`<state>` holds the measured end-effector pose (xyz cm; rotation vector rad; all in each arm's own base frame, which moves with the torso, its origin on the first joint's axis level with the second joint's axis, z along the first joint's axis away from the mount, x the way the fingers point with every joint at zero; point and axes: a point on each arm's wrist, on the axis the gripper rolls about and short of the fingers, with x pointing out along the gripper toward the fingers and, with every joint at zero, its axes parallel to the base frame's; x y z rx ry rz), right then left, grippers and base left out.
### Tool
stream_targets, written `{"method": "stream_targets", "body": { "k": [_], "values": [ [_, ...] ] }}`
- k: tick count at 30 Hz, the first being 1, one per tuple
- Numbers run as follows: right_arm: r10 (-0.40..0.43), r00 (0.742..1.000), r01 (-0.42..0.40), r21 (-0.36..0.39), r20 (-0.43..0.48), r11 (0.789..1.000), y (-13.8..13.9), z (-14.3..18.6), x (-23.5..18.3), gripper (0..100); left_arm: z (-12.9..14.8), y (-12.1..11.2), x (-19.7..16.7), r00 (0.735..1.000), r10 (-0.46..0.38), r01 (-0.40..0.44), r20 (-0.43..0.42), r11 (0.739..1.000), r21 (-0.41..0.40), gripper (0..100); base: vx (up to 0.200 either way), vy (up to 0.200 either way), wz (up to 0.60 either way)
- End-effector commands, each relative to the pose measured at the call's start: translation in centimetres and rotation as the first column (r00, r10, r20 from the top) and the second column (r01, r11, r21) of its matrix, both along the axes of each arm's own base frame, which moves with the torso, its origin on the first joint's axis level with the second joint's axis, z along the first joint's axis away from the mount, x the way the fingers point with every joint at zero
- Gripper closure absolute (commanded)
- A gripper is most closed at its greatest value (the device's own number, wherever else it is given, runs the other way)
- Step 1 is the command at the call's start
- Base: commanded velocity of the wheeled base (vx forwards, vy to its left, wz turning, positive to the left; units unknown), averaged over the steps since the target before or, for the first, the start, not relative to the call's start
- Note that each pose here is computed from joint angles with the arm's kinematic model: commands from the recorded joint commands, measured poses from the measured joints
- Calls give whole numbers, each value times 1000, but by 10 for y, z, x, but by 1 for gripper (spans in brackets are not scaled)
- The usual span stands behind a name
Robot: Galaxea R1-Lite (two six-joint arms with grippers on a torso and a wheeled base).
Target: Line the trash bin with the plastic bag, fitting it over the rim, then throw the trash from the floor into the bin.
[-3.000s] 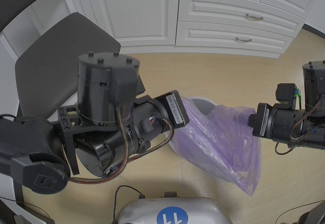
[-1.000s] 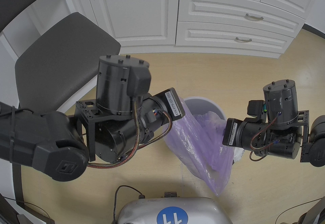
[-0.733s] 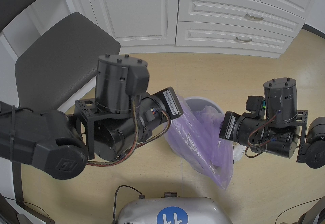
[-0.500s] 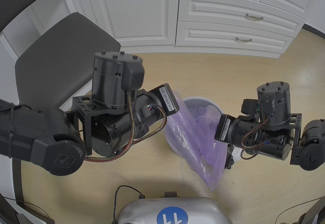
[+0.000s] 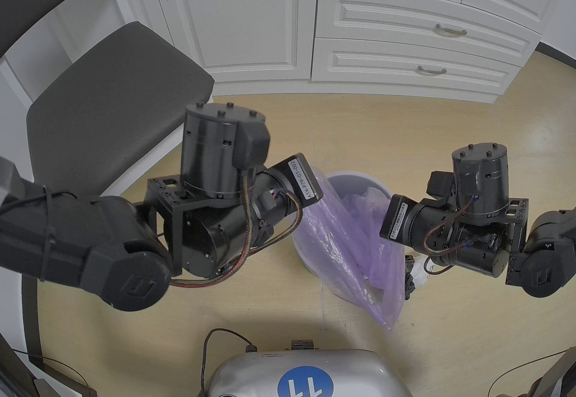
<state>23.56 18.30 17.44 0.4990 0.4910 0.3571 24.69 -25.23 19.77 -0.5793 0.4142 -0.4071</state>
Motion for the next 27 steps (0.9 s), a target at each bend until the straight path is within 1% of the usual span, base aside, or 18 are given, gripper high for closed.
{"method": "stream_targets", "body": {
  "k": [1, 4, 9, 12, 13, 16, 17, 19, 27],
  "values": [
    [-35, 999, 35, -4, -3, 999, -4, -11, 13, 100, -23, -15, 13, 999, 3, -3, -34, 1000, -10, 100, 0, 0, 0],
    [-71, 997, 71, -8, -6, 997, -12, -13, 22, 100, -35, -27, 26, 1000, -5, 5, -24, 999, -32, 100, 0, 0, 0],
    [-114, 993, 114, -24, -31, 993, -22, -23, 36, 100, -50, -45, 44, 999, -18, 17, -29, 999, -38, 100, 0, 0, 0],
    [-130, 991, 129, -29, -40, 991, -24, -29, 43, 100, -56, -48, 51, 999, -13, 12, -30, 999, -40, 100, 0, 0, 0],
    [-144, 989, 143, -27, -36, 989, -26, -31, 48, 100, -58, -51, 57, 999, -14, 12, -33, 999, -53, 100, 0, 0, 0],
    [-152, 988, 151, -21, -32, 988, -27, -33, 52, 100, -61, -54, 62, 999, -26, 23, -42, 997, -67, 100, 0, 0, 0],
    [-159, 987, 159, -21, -31, 987, -27, -37, 56, 100, -73, -59, 67, 996, -49, 43, -74, 996, -79, 100, 0, 0, 0],
    [-164, 986, 164, -18, -27, 986, -29, -36, 57, 100, -81, -63, 70, 994, -57, 50, -93, 995, -84, 100, 0, 0, 0],
    [-170, 985, 170, -12, -22, 985, -30, -35, 59, 100, -101, -74, 79, 991, -63, 53, -117, 995, -85, 100, 0, 0, 0]
  ]
}}
